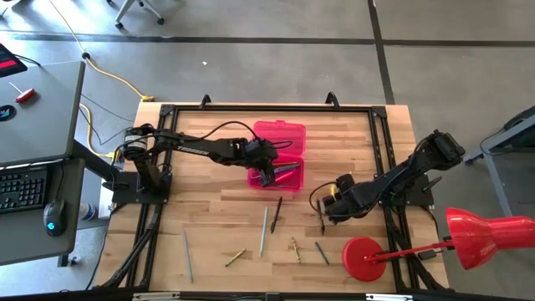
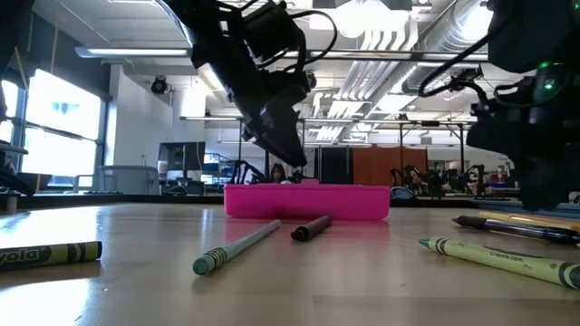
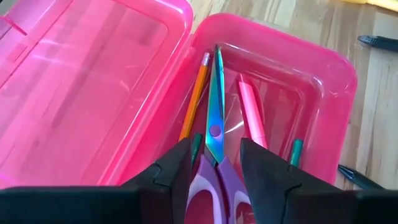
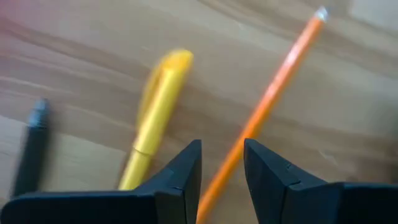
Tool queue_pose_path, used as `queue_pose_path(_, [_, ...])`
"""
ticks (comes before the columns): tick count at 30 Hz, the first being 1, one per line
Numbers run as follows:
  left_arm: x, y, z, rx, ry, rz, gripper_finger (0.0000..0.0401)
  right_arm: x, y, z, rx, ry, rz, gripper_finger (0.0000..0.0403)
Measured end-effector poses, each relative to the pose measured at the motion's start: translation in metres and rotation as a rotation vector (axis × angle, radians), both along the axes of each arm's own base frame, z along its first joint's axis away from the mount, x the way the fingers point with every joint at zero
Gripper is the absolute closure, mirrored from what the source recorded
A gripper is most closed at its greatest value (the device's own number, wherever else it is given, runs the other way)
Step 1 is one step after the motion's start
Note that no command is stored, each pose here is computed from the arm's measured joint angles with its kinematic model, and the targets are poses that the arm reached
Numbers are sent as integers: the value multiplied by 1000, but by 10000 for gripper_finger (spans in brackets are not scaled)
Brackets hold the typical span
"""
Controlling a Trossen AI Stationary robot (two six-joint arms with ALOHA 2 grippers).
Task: Pick & place school supplies into a supply box
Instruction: Put the yellow pencil into the pink supply box
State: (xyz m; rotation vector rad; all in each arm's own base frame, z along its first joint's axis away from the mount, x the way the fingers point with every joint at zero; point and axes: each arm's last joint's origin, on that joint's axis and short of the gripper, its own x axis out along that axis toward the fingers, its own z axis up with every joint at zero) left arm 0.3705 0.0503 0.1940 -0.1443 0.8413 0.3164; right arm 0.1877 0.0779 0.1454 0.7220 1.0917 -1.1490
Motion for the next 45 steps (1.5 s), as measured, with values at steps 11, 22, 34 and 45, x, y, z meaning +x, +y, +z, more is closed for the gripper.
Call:
queue_pose_path(11, [0,0,0,-1,4,0,235,-8,-2,1,28,85,-96,305])
queue_pose_path(22, [0,0,0,-16,-2,17,235,-10,-18,-22,-7,0,-103,305])
queue_pose_path(34, [0,0,0,-18,-4,19,235,-19,-25,-37,-74,-21,-9,305])
queue_pose_path(45, [0,-1,0,-62,-22,42,235,-16,-30,-39,-203,-41,99,395])
